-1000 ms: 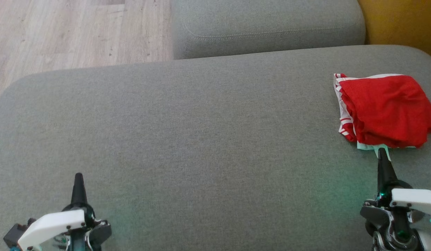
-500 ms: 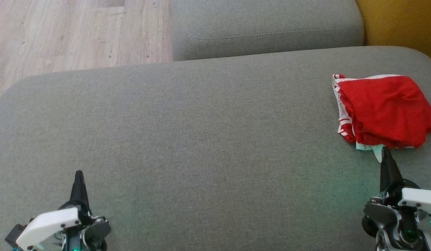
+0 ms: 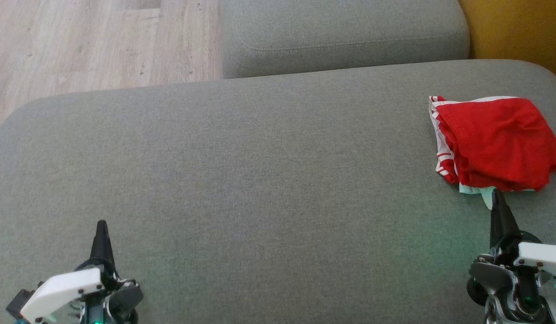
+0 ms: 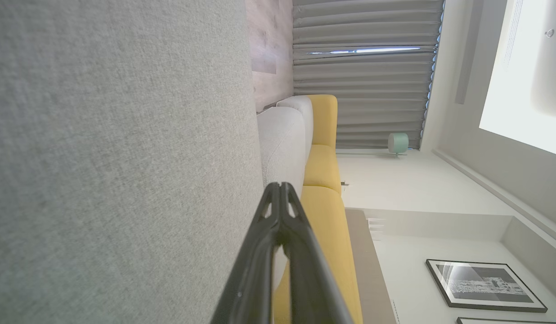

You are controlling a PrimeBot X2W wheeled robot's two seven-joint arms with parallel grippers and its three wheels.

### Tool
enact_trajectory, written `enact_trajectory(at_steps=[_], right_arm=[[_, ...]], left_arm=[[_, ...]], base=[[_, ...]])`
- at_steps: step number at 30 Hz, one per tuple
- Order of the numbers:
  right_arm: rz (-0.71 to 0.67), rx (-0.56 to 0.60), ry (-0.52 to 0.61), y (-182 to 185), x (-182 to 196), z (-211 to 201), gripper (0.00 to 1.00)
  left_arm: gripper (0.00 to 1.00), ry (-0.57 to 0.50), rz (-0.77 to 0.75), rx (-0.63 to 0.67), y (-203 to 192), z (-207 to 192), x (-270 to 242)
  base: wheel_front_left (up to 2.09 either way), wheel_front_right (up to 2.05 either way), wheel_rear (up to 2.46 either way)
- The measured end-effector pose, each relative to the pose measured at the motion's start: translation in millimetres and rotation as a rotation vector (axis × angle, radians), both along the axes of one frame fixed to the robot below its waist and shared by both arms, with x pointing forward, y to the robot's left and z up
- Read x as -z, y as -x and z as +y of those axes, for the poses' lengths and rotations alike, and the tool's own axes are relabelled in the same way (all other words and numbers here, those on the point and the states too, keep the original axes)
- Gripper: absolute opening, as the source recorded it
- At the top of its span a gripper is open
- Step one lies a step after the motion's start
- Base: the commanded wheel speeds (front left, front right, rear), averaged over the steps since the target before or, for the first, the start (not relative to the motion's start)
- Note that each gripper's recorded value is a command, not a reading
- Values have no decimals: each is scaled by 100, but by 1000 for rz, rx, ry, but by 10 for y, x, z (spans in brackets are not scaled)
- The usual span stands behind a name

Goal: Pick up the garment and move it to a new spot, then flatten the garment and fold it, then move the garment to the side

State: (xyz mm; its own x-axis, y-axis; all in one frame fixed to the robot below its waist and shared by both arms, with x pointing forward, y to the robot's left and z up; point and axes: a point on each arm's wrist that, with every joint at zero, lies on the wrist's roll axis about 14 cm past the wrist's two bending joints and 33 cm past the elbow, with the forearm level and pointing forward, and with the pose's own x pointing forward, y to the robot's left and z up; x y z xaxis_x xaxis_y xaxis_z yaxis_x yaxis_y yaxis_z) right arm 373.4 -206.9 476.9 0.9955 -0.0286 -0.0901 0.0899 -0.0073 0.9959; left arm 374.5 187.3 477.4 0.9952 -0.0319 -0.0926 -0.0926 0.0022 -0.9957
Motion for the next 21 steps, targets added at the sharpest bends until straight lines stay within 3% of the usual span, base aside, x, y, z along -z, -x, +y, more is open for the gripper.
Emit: enact_trajectory(at_steps=[21], right_arm=[[0,1,0,0,-1,-3,0]], left_arm=[[0,0,0,0,0,1,0]], base=[[0,0,0]])
